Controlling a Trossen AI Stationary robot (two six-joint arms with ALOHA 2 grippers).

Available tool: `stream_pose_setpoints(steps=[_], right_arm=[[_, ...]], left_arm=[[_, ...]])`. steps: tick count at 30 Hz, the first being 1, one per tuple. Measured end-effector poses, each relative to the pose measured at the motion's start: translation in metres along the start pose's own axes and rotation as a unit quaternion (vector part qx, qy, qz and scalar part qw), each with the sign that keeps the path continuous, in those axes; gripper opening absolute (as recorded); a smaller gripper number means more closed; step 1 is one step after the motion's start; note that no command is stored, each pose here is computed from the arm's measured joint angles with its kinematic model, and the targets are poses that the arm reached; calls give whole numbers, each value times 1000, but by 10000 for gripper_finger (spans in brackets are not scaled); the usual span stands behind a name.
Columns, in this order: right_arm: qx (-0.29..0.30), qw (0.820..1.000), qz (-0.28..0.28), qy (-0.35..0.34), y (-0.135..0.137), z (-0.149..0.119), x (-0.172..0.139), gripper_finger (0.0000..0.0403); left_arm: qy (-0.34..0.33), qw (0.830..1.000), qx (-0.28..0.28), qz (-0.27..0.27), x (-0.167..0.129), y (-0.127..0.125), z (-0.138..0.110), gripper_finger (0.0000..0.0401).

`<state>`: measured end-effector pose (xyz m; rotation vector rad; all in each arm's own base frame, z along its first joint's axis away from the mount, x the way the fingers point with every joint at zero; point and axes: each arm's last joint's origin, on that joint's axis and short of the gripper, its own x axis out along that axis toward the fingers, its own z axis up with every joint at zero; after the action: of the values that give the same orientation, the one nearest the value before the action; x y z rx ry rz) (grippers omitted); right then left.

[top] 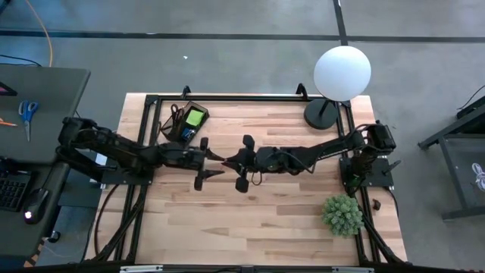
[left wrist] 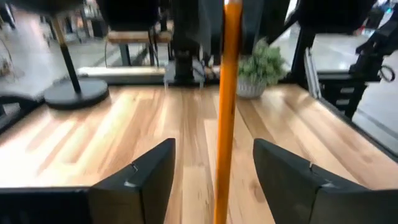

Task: Pick and place office supplies into organizer
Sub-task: Put the orange pencil into the top left section of the desk organizer

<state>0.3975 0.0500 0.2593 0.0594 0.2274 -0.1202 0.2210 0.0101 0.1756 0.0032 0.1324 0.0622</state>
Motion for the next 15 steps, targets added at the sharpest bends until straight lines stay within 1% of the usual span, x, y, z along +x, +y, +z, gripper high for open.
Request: stream_pose_setpoints(steps=[2,5,10,15], right_arm=[[0,1000,-2,1,-1,0,0,11],[1,1000,-4,7,-2,-1,0,11],[1,999,-23,41,-4,-8,0,12],[2,999,-24,36,-4,-7,0,13]], left_arm=[[14,1000,-4,0,6,0,1,200],[22,1000,-5,0,13,0,1,179],[11,1000,-6,0,16,0,5,122],[11,1000,-10,-3,16,0,5,65]])
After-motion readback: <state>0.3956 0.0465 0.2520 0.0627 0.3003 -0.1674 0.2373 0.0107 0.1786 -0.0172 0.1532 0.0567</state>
